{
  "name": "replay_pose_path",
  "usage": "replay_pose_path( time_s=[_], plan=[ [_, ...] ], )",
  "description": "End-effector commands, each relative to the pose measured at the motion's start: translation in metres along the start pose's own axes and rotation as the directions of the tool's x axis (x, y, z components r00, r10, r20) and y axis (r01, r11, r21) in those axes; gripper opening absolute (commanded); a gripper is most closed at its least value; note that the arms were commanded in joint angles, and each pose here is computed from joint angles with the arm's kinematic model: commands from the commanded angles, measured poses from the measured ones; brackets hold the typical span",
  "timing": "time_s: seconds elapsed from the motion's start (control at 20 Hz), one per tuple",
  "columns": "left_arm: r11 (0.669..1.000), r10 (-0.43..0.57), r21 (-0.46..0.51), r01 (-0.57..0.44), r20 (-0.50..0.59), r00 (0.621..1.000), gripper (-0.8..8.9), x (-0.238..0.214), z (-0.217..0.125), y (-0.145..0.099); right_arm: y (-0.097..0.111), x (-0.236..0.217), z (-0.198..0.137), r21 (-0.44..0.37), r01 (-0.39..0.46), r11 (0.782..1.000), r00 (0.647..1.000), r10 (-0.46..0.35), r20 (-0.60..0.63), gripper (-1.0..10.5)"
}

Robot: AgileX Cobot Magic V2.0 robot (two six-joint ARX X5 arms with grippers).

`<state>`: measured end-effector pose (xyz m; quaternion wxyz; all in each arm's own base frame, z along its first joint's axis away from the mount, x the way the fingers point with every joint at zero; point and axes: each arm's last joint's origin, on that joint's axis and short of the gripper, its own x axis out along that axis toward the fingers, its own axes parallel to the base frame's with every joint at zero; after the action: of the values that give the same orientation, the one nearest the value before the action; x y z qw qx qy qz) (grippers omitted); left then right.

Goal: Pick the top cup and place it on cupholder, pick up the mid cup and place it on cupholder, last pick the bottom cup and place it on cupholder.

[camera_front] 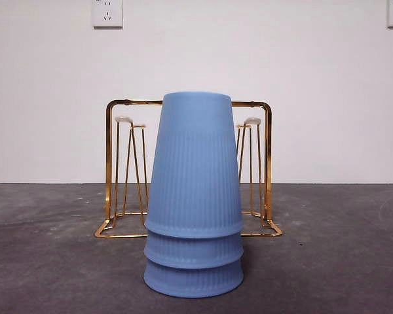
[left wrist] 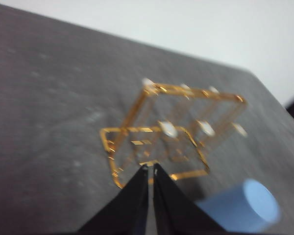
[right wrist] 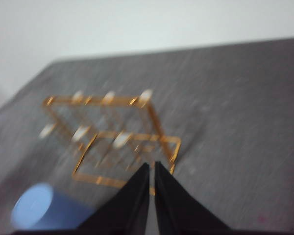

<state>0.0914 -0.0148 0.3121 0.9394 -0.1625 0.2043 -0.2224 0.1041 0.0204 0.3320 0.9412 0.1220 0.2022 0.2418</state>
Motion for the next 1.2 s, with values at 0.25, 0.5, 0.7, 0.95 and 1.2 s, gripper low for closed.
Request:
replay_pose_path(
  time_s=[0.25,0.5,0.7,0.95,1.2],
  plan=[
    [0.982,-0.117,0.128,0.142,-0.183,0.976,0.09,0.004,0.011,-0.009,0.009,0.008,0.013,-0.140,-0.108,0.984,0.963,0.069,-0.261,0.1],
    [0.972,-0.145,0.139,0.189,-0.277,0.950,0.09,0.005,0.005,-0.012,0.016,0.015,0.005,-0.156,-0.190,0.969,0.912,0.116,-0.393,0.1],
    [0.968,-0.161,0.139,0.209,-0.294,0.942,0.13,0.005,0.004,-0.014,0.021,0.017,0.003,-0.168,-0.238,0.957,0.897,0.151,-0.415,0.1],
    [0.969,-0.163,0.133,0.209,-0.294,0.942,3.91,0.005,0.004,-0.015,0.023,0.018,0.005,-0.147,-0.234,0.961,0.903,0.159,-0.399,4.5],
    [0.969,-0.163,0.133,0.209,-0.293,0.942,4.09,0.005,0.004,-0.015,0.029,0.025,0.008,-0.140,-0.283,0.949,0.898,0.210,-0.387,4.5]
  ],
)
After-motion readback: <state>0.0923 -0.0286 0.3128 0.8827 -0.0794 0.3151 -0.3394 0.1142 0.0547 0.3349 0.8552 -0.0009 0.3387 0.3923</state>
